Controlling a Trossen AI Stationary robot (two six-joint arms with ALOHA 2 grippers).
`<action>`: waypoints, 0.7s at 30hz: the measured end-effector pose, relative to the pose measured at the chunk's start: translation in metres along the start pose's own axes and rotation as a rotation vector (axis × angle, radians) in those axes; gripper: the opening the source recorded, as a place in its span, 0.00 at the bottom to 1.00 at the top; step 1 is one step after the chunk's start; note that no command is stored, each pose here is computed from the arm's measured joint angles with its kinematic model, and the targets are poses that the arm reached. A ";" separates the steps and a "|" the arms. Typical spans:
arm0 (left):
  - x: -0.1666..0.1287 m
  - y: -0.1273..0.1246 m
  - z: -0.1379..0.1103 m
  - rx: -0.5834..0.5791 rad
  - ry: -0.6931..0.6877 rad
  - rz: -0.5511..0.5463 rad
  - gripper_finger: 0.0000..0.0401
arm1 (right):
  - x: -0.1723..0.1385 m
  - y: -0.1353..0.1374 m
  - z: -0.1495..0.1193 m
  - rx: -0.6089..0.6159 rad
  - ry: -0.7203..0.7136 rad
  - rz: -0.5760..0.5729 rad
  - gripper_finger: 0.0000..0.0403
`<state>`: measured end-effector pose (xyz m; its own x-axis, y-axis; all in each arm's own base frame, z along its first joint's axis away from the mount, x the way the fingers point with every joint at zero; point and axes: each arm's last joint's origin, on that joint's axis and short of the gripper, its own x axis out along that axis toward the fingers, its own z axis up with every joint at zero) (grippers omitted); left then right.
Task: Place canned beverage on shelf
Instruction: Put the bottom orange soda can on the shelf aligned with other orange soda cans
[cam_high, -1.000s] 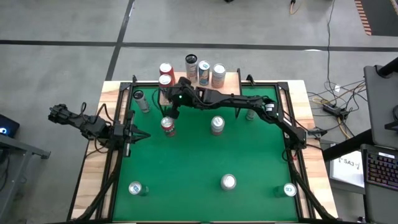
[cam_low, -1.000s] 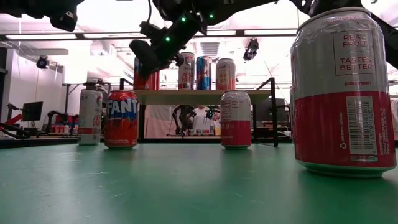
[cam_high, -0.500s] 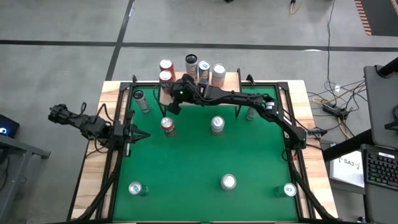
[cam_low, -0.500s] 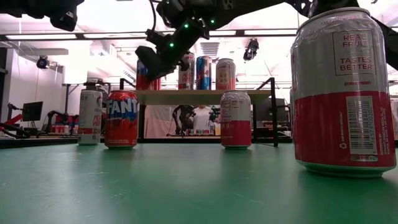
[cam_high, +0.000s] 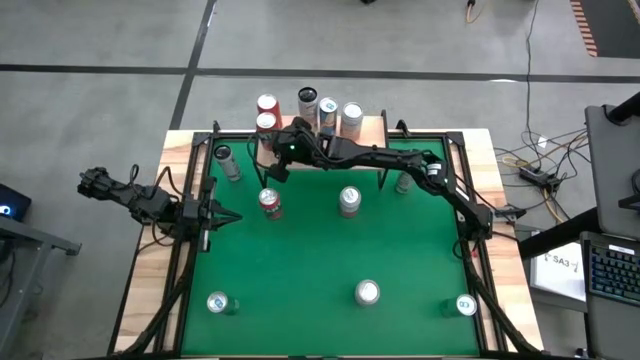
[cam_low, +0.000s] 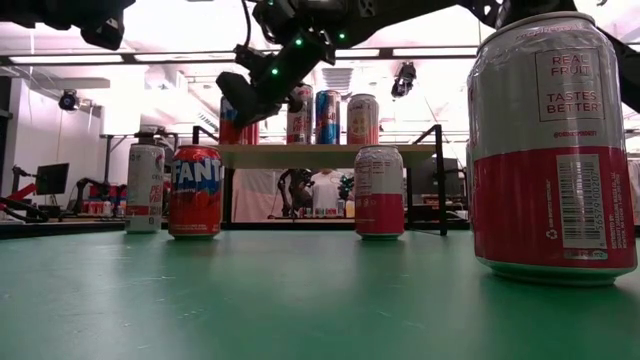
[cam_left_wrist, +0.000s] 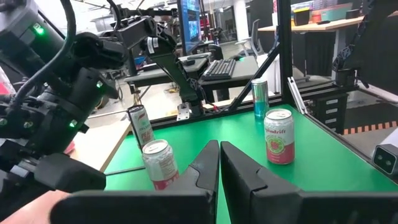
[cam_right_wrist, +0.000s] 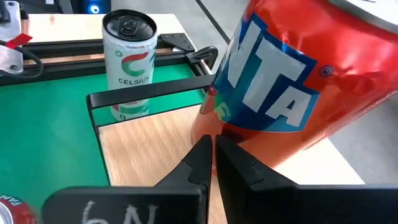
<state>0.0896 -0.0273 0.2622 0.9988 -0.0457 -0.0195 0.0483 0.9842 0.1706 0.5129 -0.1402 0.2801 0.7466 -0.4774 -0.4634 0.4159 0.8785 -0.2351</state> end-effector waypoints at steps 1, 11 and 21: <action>0.000 0.000 0.000 0.000 0.000 0.001 0.00 | 0.000 -0.001 0.000 -0.003 -0.003 0.000 0.03; 0.000 0.000 0.001 0.000 -0.007 0.002 0.00 | 0.002 -0.007 0.000 -0.003 -0.007 -0.014 0.03; 0.000 0.000 0.001 -0.007 -0.007 0.002 0.00 | -0.025 0.025 0.013 -0.009 -0.012 0.070 0.03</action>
<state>0.0897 -0.0274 0.2630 0.9989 -0.0453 -0.0124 0.0468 0.9854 0.1637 0.5113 -0.1069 0.2967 0.7797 -0.4146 -0.4691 0.3577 0.9100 -0.2098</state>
